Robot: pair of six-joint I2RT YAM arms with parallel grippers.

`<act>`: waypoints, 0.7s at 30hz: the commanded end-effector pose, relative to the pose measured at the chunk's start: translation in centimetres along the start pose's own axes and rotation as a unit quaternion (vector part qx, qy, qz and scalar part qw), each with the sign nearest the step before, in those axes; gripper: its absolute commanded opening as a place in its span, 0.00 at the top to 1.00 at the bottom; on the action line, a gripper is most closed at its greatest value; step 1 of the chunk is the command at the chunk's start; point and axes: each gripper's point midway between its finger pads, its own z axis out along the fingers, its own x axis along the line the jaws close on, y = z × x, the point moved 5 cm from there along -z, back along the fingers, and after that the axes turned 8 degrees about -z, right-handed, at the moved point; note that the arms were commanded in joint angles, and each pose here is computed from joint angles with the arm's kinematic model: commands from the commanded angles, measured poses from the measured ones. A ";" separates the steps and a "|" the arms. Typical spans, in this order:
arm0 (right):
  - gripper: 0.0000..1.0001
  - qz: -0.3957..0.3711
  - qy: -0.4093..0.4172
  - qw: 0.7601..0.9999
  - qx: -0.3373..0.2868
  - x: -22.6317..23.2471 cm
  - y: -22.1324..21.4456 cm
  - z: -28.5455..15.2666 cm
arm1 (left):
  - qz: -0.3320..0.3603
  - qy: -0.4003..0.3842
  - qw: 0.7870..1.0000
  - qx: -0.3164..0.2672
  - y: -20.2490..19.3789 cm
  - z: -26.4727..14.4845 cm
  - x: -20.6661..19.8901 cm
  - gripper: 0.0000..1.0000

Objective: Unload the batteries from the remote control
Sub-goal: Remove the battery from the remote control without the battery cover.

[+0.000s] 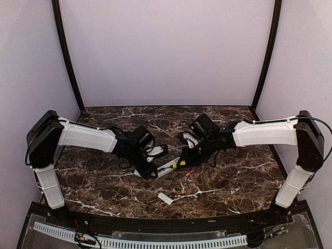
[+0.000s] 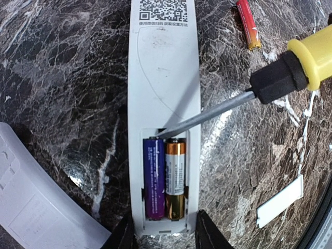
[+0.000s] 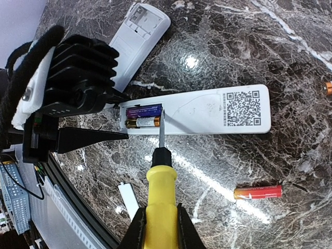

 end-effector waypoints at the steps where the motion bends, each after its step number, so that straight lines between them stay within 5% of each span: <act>1: 1.00 0.008 0.023 1.000 -0.005 -0.4 -0.2 1.2 | 0.007 0.006 1.000 0.013 -0.4 0.7 0.0 0.73; 21: 1.00 0.023 0.183 0.981 -0.055 -0.7 -0.1 1.1 | 0.019 0.013 0.999 0.031 -1.3 1.8 0.0 0.76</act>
